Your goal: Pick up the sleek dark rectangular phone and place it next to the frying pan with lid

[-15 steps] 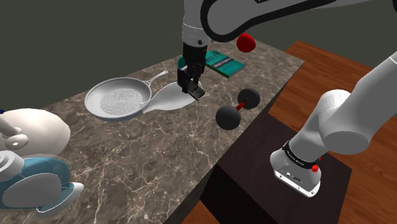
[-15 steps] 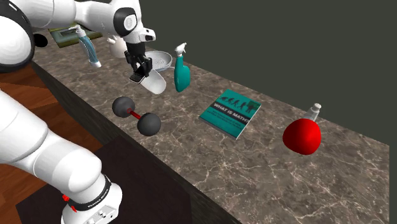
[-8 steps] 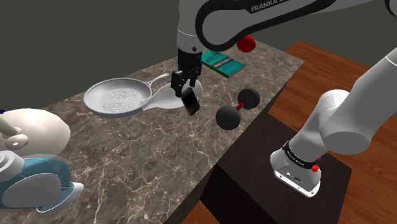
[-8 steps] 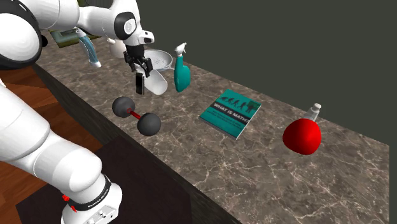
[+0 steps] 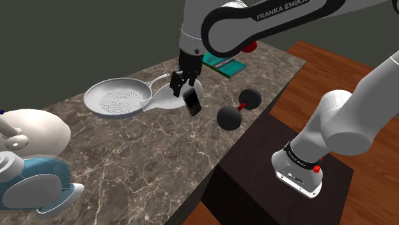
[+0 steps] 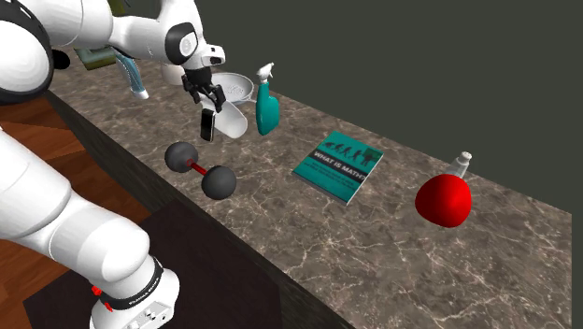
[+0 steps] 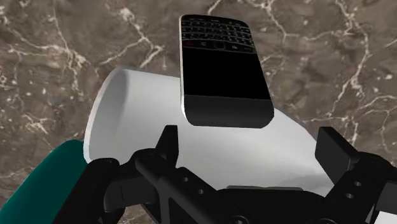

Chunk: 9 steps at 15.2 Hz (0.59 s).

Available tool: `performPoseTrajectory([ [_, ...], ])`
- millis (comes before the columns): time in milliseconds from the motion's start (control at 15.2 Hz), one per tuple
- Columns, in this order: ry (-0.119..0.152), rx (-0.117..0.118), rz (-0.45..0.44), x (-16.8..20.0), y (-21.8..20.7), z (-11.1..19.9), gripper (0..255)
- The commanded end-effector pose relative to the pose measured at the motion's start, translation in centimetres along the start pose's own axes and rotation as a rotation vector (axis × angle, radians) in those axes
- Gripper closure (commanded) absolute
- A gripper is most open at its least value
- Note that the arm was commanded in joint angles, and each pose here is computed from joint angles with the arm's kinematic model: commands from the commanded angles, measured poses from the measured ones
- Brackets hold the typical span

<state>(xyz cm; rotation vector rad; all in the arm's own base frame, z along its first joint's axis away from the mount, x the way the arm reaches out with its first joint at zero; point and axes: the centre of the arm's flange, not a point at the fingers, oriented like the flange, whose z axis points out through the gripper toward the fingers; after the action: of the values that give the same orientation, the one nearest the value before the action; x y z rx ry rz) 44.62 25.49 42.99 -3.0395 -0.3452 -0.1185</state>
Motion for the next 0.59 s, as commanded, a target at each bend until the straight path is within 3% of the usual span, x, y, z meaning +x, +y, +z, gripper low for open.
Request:
performPoseTrajectory([
  [0, -0.113, -0.013, 0.003, -0.1, 0.2, 6.3, 255],
  [264, -0.113, -0.013, 0.003, -0.3, 0.4, 8.6, 255],
  [528, -0.113, -0.013, 0.003, -0.3, 0.4, 8.6, 255],
])
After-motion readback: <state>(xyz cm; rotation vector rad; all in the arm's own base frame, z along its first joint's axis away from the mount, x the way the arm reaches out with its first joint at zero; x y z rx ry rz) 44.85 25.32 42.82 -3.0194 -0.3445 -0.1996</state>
